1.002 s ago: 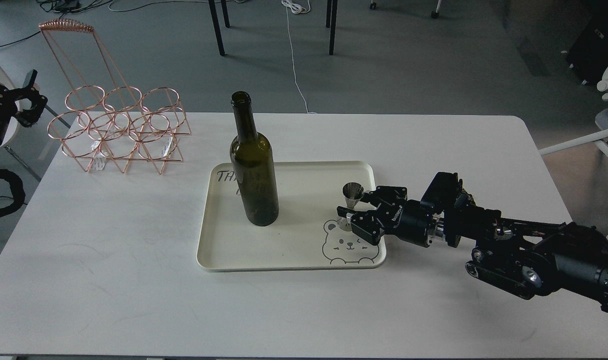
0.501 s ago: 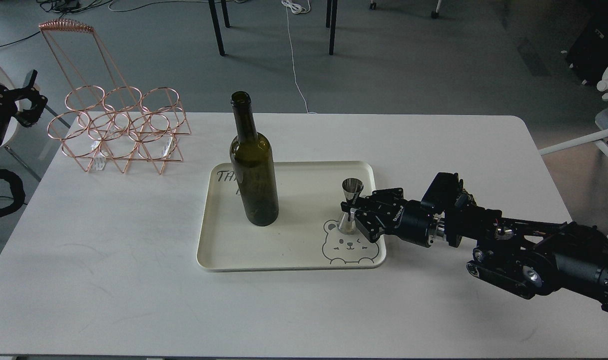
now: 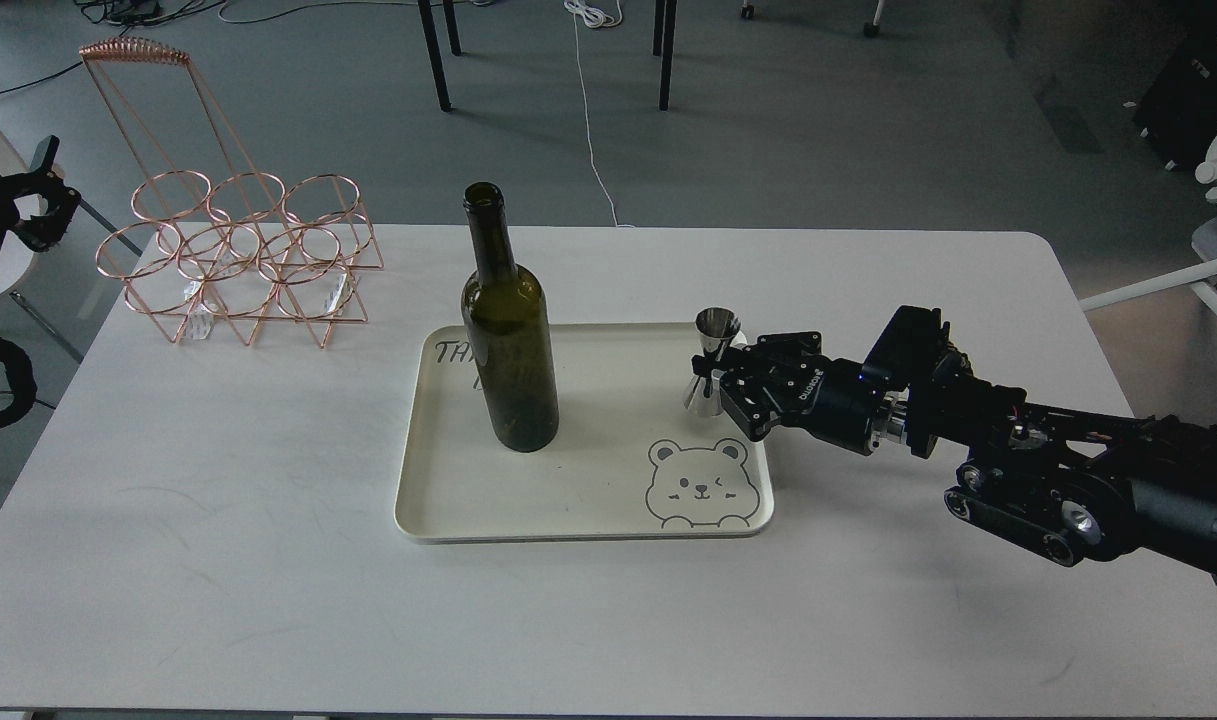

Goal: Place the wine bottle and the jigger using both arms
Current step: 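Carry the jigger off the tray and lower it onto the table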

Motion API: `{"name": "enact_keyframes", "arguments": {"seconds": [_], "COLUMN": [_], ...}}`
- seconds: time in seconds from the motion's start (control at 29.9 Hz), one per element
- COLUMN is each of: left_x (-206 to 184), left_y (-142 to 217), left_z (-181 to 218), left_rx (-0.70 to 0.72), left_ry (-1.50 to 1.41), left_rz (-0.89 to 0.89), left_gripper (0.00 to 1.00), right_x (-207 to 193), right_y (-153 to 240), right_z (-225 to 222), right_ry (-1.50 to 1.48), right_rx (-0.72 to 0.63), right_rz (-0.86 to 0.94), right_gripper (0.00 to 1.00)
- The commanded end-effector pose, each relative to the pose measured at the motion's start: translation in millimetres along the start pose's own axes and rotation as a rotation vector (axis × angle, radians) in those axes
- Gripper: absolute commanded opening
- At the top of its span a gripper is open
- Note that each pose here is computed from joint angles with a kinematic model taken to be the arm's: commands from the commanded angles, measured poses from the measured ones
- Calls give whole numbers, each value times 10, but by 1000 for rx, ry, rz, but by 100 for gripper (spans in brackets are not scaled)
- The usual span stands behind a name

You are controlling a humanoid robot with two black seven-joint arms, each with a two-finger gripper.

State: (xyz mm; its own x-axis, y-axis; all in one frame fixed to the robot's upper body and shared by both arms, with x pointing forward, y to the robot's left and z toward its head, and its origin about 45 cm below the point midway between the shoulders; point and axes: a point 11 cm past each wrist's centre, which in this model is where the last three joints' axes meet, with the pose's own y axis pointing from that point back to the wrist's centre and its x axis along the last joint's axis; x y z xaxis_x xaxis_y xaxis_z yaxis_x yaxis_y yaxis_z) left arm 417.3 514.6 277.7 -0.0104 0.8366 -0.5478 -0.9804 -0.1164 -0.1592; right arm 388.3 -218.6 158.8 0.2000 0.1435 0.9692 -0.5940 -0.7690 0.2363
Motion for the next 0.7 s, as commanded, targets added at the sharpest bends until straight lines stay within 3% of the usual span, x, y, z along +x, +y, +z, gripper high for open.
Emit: {"name": "enact_keyframes", "arguments": {"seconds": [0.0,0.2,0.67], "left_x": [-11,-13,1], "left_y": [-10,-10,-6], "left_z": [8,13,62], "left_rx": [-1,-1,-5], "left_ry": [1,0,-11], "left_rz": [-3,-3,-3], "left_gripper": [99,99,99], "right_x": [186,214,-581], "right_y": [128,515,1679], "right_z": [215,555,1053], "right_ry": [8,-42,-229], "right_rx": [-65,-205,-582], "right_rz": [59,108,26], "right_gripper": [4,4,3]}}
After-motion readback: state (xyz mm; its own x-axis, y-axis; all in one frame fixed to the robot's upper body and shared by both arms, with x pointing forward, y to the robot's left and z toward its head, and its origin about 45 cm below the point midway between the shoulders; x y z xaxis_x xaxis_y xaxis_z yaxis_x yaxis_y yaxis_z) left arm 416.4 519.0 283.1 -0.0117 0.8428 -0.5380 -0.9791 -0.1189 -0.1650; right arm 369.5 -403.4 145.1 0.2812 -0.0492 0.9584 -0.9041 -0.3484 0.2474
